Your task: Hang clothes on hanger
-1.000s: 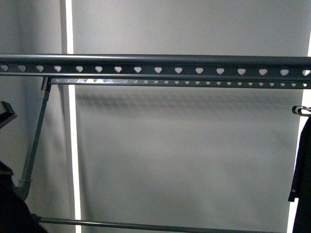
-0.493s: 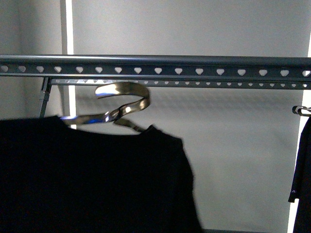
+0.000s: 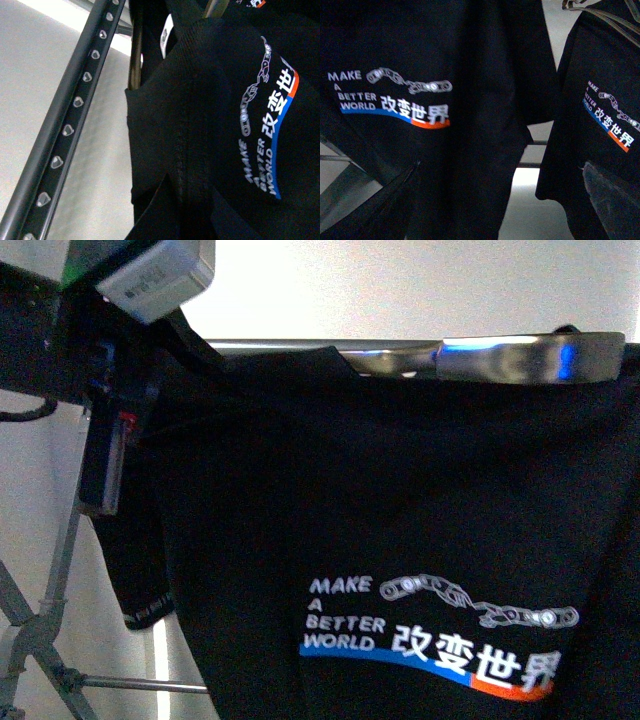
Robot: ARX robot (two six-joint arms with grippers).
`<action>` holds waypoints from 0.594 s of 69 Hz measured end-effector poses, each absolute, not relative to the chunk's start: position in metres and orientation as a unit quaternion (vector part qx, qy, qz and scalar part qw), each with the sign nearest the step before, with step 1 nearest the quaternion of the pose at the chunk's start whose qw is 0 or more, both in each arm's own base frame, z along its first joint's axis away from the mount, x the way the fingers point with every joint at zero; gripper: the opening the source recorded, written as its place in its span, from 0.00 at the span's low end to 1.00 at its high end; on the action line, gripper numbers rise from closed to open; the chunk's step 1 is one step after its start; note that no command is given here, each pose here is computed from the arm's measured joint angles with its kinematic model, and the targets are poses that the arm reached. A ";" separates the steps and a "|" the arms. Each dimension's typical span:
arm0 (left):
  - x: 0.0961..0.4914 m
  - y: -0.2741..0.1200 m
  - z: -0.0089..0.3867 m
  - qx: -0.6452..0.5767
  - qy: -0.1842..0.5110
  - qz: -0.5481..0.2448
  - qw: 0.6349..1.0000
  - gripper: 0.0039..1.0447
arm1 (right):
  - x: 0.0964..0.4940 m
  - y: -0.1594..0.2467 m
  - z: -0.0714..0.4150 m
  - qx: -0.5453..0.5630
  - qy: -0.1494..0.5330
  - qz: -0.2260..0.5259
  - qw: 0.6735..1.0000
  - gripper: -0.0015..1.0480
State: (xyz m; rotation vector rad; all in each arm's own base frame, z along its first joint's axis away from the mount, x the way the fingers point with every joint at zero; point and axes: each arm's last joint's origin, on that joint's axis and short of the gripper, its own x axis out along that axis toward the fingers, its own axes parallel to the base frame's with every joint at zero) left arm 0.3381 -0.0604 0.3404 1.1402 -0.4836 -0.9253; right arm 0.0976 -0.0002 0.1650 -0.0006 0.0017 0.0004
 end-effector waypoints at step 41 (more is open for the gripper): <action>0.338 -0.068 0.323 0.533 -0.236 -0.414 0.699 0.04 | 0.111 -0.020 0.192 0.137 0.099 0.116 0.979 0.93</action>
